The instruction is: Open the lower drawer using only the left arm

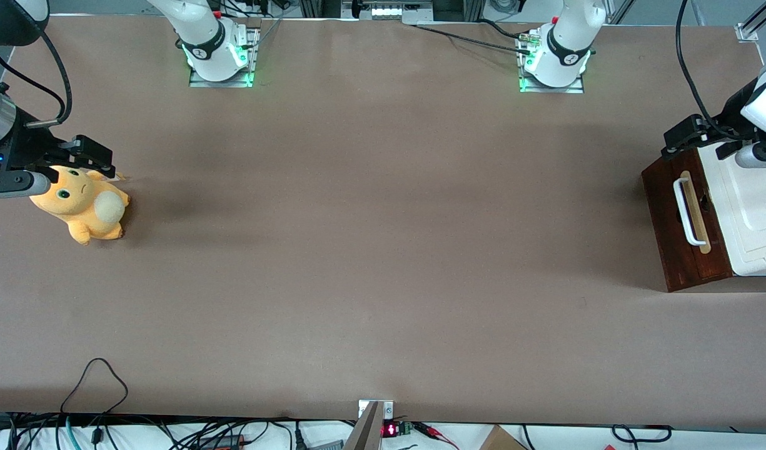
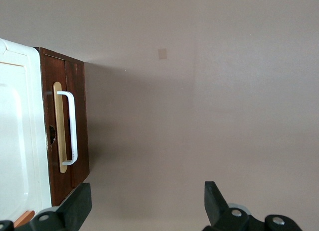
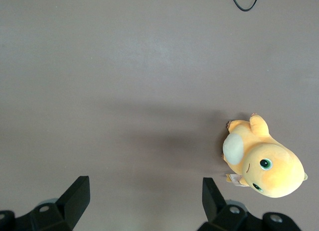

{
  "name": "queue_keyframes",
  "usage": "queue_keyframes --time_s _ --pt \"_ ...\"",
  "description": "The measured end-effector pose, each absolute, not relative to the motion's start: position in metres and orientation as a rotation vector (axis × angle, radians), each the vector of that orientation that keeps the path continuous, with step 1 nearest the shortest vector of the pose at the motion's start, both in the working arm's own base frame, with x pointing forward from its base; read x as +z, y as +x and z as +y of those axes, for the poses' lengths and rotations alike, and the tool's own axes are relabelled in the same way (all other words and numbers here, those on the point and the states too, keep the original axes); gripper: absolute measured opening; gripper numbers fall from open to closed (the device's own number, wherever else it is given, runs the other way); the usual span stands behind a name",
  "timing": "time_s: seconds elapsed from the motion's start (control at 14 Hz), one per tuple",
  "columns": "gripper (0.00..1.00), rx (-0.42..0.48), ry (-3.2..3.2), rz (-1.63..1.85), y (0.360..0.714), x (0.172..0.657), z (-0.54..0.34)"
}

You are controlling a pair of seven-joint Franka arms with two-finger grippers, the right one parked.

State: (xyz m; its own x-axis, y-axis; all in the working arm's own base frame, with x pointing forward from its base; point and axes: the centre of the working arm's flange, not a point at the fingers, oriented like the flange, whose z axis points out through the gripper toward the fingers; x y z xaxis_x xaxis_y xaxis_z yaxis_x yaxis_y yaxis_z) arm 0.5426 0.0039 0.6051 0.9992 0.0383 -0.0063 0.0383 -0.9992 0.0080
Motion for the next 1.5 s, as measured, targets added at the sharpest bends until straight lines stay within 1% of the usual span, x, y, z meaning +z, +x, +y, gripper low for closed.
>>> queue_keyframes --time_s 0.21,0.5,0.79,1.14,1.36,1.5 --pt "1.0 -0.029 3.133 0.06 0.541 0.604 0.004" --pt "1.0 -0.017 3.133 0.058 0.541 0.608 0.003" --pt "1.0 -0.037 3.133 0.057 0.54 0.607 0.003" --pt "1.0 -0.117 3.131 0.044 0.541 0.594 0.003" --pt "1.0 -0.139 3.147 0.031 0.543 0.587 0.003" --pt "1.0 -0.145 3.279 -0.019 0.544 0.586 -0.009"
